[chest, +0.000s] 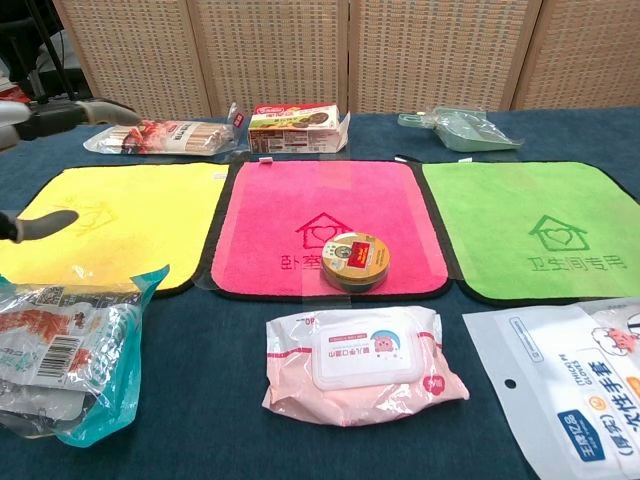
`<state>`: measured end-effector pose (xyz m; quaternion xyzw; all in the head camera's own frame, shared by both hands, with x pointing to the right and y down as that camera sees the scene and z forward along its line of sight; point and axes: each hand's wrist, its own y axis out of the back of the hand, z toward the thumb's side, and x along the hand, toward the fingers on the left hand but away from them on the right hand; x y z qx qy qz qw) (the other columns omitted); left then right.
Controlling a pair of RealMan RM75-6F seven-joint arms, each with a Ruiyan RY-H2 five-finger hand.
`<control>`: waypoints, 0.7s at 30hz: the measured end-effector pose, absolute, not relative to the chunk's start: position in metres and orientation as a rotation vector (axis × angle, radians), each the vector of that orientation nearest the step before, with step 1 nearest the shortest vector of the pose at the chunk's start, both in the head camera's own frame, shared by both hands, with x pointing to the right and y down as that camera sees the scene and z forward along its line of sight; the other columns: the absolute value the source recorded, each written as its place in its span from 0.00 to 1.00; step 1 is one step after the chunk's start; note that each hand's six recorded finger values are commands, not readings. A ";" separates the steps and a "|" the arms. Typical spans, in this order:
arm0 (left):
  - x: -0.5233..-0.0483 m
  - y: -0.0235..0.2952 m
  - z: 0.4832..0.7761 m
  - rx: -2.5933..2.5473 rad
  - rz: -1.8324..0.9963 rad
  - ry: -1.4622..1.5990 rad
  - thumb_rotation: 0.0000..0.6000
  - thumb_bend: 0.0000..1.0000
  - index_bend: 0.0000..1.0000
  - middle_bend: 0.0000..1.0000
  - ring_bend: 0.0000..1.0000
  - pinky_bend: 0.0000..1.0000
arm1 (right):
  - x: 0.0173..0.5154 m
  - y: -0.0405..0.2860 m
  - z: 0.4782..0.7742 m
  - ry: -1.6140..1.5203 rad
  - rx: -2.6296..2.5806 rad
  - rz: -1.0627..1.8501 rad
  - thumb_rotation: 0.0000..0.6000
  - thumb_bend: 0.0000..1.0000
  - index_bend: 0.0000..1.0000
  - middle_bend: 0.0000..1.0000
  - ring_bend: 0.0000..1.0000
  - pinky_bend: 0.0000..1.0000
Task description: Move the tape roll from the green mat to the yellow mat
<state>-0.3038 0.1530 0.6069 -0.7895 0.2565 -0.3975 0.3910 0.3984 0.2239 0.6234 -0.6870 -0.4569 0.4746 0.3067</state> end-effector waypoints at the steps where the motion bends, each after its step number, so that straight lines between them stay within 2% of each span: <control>1: -0.297 0.148 0.608 -2.016 -1.002 0.620 1.00 0.52 0.08 0.00 0.00 0.00 | 0.399 0.223 0.623 -1.214 -1.817 1.256 1.00 0.39 0.15 0.04 0.00 0.07; 4: -0.275 0.132 0.612 -2.036 -0.982 0.499 1.00 0.67 0.08 0.00 0.00 0.00 | 0.402 0.222 0.624 -1.228 -1.817 1.262 1.00 0.39 0.15 0.04 0.00 0.07; 7: -0.250 0.115 0.615 -2.026 -0.956 0.382 1.00 0.77 0.08 0.00 0.00 0.00 | 0.405 0.221 0.624 -1.243 -1.814 1.266 1.00 0.39 0.15 0.04 0.00 0.07; 16: -0.184 0.089 0.626 -1.966 -0.890 0.147 1.00 0.92 0.08 0.00 0.00 0.00 | 0.416 0.216 0.621 -1.304 -1.816 1.269 1.00 0.39 0.15 0.04 0.00 0.07; 21: -0.142 0.085 0.635 -1.905 -0.830 0.036 1.00 0.96 0.08 0.00 0.00 0.00 | 0.423 0.214 0.620 -1.337 -1.816 1.275 1.00 0.39 0.15 0.04 0.00 0.07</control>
